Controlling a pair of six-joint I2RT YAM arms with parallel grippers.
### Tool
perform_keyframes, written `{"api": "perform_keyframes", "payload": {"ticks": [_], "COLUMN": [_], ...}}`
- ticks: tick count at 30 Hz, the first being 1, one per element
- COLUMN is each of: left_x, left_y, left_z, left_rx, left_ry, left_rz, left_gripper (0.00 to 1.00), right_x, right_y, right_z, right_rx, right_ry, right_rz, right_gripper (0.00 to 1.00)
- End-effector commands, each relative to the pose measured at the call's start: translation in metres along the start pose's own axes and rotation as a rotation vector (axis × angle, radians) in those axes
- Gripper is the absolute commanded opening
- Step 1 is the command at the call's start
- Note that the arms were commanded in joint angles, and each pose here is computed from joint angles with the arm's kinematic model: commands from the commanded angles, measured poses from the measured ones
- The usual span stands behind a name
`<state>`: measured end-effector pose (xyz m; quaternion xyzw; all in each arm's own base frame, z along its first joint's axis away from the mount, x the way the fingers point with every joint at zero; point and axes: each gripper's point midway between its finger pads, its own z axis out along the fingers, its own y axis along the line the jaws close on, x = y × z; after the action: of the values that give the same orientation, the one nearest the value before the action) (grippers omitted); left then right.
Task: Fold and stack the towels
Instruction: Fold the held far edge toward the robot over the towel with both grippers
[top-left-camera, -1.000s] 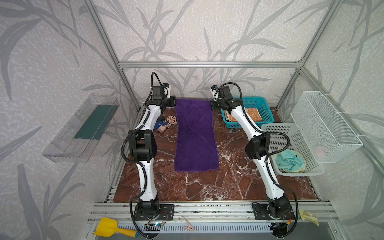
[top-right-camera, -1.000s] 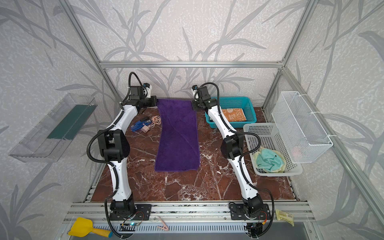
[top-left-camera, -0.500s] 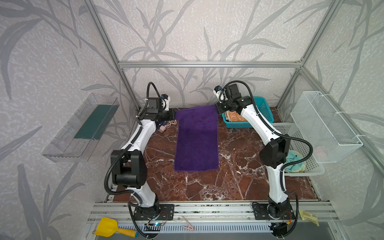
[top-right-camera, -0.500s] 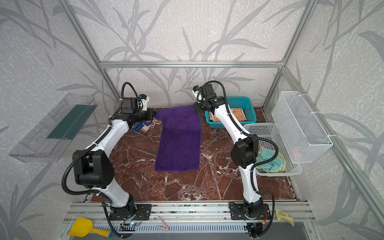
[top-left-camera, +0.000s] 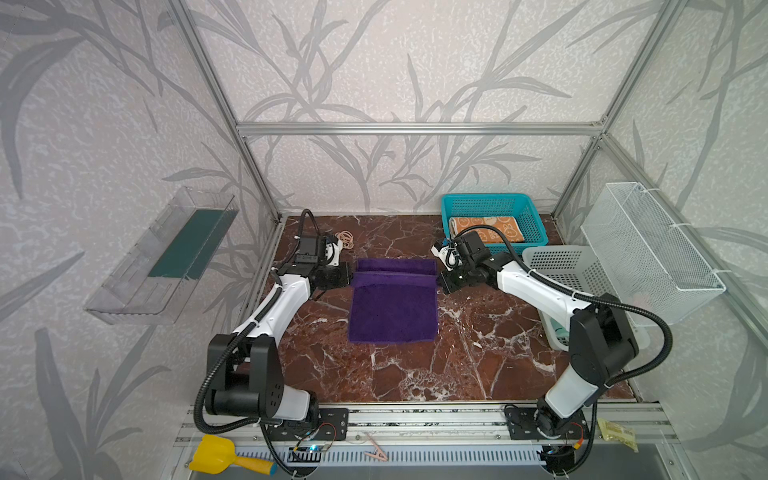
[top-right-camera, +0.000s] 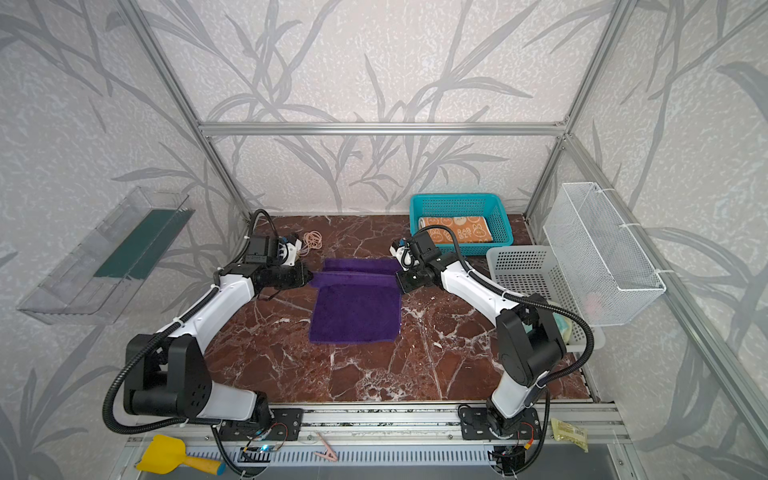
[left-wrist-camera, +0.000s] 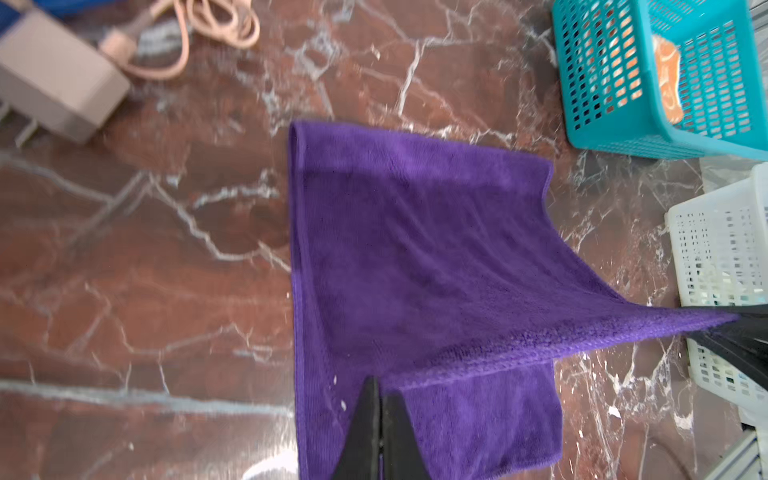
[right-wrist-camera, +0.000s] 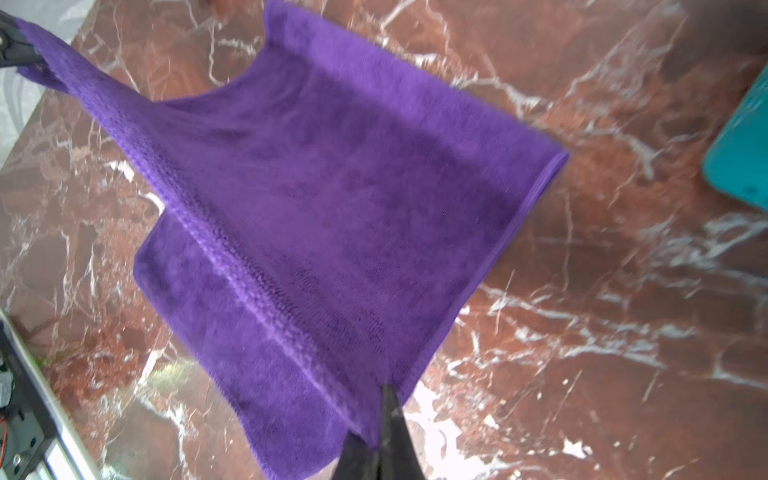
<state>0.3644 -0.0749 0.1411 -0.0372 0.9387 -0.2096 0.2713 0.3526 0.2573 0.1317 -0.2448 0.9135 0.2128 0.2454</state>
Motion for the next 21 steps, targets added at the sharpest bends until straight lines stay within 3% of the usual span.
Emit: {"api": "perform_keyframes", "payload": {"ticks": [1,6,13,21], "left_x": [0.005,0.02,0.054,0.11], "left_y": [0.026,0.028,0.038,0.053], "left_z": [-0.02,-0.032,-0.032,-0.008], "left_rx": [-0.129,-0.154,-0.186,-0.212], "left_ry": [-0.014,-0.011,0.028,0.162], "left_rz": [-0.056,-0.088,-0.184,-0.411], "left_gripper": [0.0,0.0,0.0,0.0], "right_x": [0.003,0.016,0.058,0.111], "right_y": [-0.016,-0.002,0.015,0.016], "right_z": [-0.029,-0.04,-0.024,0.004], "right_rx": [0.085,0.067,0.033,-0.027], "right_ry": [-0.028,-0.017,0.057,0.18], "right_rz": [0.05,0.038,0.074,0.213], "right_gripper": [0.0,0.0,0.0,0.0]}}
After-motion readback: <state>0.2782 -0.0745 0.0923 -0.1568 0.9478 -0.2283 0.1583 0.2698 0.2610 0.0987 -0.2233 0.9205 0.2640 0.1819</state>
